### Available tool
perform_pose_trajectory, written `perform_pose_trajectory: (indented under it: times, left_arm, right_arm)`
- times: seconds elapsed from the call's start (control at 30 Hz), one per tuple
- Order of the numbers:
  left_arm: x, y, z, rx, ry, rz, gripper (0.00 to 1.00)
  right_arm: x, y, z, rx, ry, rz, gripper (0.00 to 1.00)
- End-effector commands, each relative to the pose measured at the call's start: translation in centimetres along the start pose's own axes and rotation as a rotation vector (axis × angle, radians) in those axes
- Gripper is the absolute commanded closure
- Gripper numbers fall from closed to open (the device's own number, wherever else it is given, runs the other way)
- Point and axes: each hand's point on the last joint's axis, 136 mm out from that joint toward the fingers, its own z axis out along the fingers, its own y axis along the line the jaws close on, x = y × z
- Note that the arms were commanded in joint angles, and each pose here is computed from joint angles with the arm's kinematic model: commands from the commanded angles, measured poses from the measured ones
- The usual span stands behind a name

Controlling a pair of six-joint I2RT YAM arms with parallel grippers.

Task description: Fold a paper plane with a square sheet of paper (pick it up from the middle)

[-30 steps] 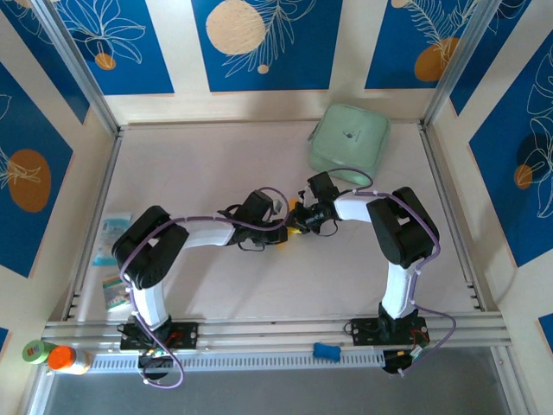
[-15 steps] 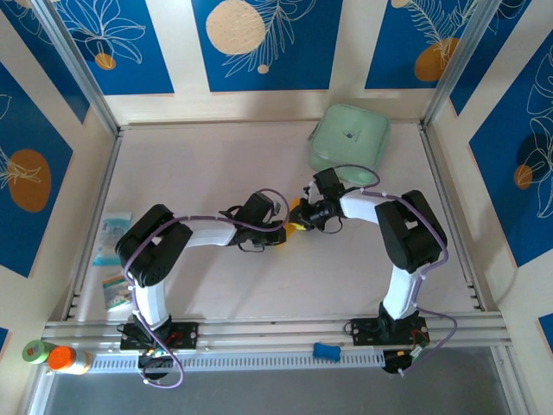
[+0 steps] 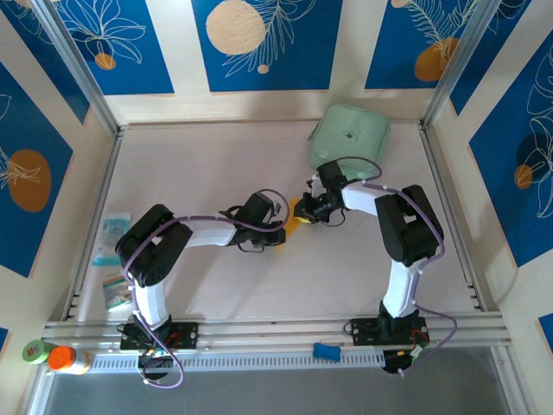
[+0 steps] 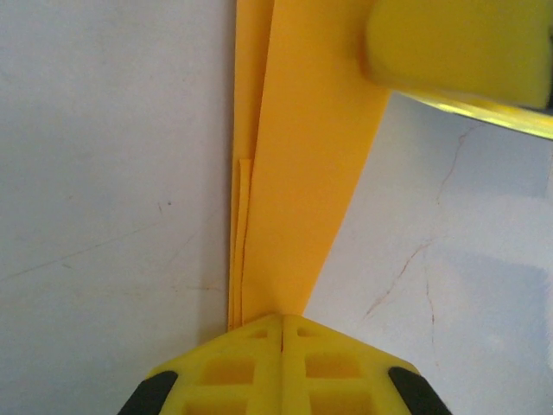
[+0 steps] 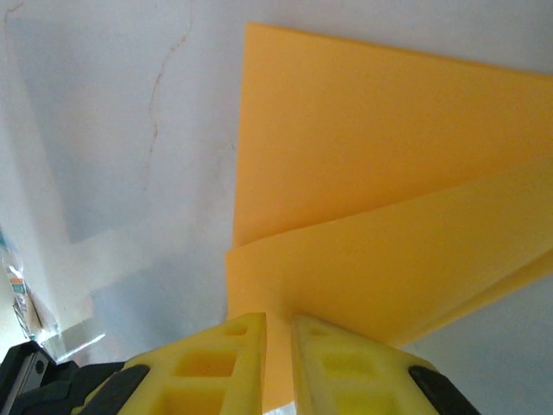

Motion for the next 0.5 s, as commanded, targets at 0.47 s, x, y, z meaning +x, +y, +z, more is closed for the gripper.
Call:
perform_pose_trajectory:
  times: [0.47]
  left_arm:
    - [0.3, -1.6, -0.4, 0.051, 0.037, 0.051, 0.98]
  right_arm:
    - [1.5, -2.2, 1.8, 0.116, 0.114, 0.042, 0.85]
